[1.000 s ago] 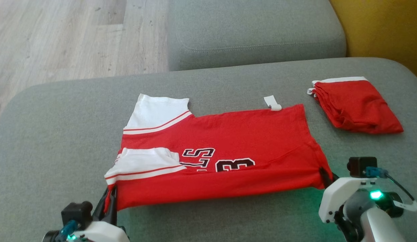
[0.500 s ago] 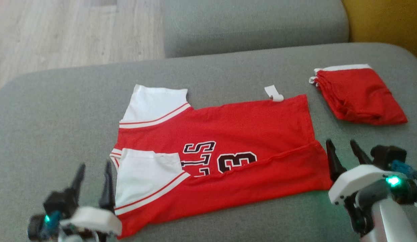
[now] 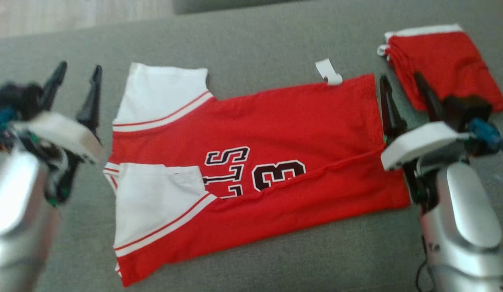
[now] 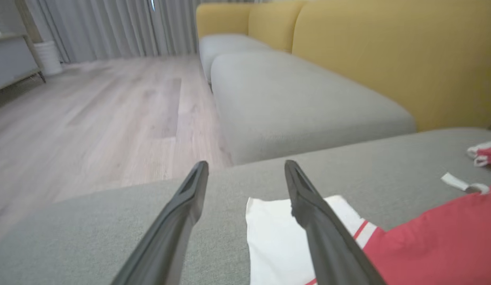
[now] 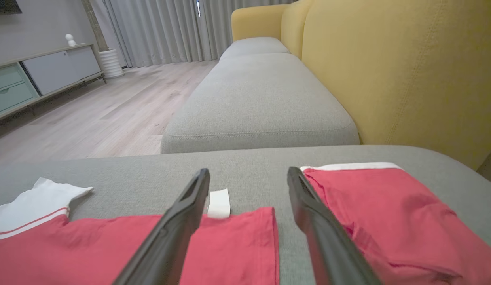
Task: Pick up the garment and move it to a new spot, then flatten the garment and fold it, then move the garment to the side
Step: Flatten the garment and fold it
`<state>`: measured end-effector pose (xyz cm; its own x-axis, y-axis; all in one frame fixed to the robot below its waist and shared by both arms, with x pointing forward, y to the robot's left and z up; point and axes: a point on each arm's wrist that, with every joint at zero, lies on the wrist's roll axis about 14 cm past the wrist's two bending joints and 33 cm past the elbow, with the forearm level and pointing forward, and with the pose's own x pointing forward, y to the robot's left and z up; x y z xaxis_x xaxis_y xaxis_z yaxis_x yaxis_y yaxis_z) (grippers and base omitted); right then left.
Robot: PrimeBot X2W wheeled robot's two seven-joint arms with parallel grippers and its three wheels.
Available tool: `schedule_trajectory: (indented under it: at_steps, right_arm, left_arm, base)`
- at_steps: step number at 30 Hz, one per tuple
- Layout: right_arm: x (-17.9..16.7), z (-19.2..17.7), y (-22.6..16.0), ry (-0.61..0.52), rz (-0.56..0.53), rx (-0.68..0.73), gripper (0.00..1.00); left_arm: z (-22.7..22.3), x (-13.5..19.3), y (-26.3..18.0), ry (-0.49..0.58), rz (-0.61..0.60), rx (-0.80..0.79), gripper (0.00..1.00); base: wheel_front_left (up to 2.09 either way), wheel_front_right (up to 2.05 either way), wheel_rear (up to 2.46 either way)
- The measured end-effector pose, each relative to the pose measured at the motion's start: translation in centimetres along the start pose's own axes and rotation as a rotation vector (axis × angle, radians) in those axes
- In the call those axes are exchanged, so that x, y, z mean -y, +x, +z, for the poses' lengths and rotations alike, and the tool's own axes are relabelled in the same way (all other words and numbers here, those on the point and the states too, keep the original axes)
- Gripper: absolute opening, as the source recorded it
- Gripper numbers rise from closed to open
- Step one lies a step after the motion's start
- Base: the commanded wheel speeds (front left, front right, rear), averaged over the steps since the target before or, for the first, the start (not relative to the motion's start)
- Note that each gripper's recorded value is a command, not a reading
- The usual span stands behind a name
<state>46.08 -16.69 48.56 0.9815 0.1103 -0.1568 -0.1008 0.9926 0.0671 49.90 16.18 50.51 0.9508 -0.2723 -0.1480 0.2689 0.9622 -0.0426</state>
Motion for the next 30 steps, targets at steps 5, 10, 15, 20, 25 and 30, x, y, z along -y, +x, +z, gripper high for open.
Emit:
schedule_trajectory:
  at_steps: [5, 10, 15, 20, 25, 30]
  right_arm:
    - [0.5, 0.5, 2.6, -0.024, 0.000, 0.011, 1.00]
    - [1.2, 0.0, 4.1, -0.037, -0.008, 0.011, 1.00]
    - [2.3, -2.1, 4.6, -0.036, -0.029, -0.026, 1.00]
    - [2.8, -3.0, 4.8, -0.024, -0.038, -0.039, 1.00]
    - [3.2, -2.8, 5.3, -0.024, -0.045, -0.028, 1.00]
    - [4.0, -3.5, 5.1, -0.017, -0.066, -0.040, 1.00]
  left_arm:
    - [-4.0, -2.2, 4.0, 0.051, -0.032, -0.267, 1.00]
    - [-8.1, -3.1, 6.0, 0.057, -0.037, -0.462, 1.00]
    - [-9.9, -1.2, 8.1, 0.022, -0.107, -0.504, 1.00]
    - [-10.8, 0.1, 9.1, 0.023, -0.158, -0.528, 1.00]
    - [-11.8, -0.5, 9.9, 0.041, -0.152, -0.566, 1.00]
    - [-12.9, 0.4, 10.3, 0.048, -0.182, -0.616, 1.00]
  base:
    - [0.00, 0.00, 0.00]
    - [0.00, 0.00, 0.00]
    - [0.00, 0.00, 0.00]
    - [0.00, 0.00, 0.00]
    - [0.00, 0.00, 0.00]
    - [0.00, 0.00, 0.00]
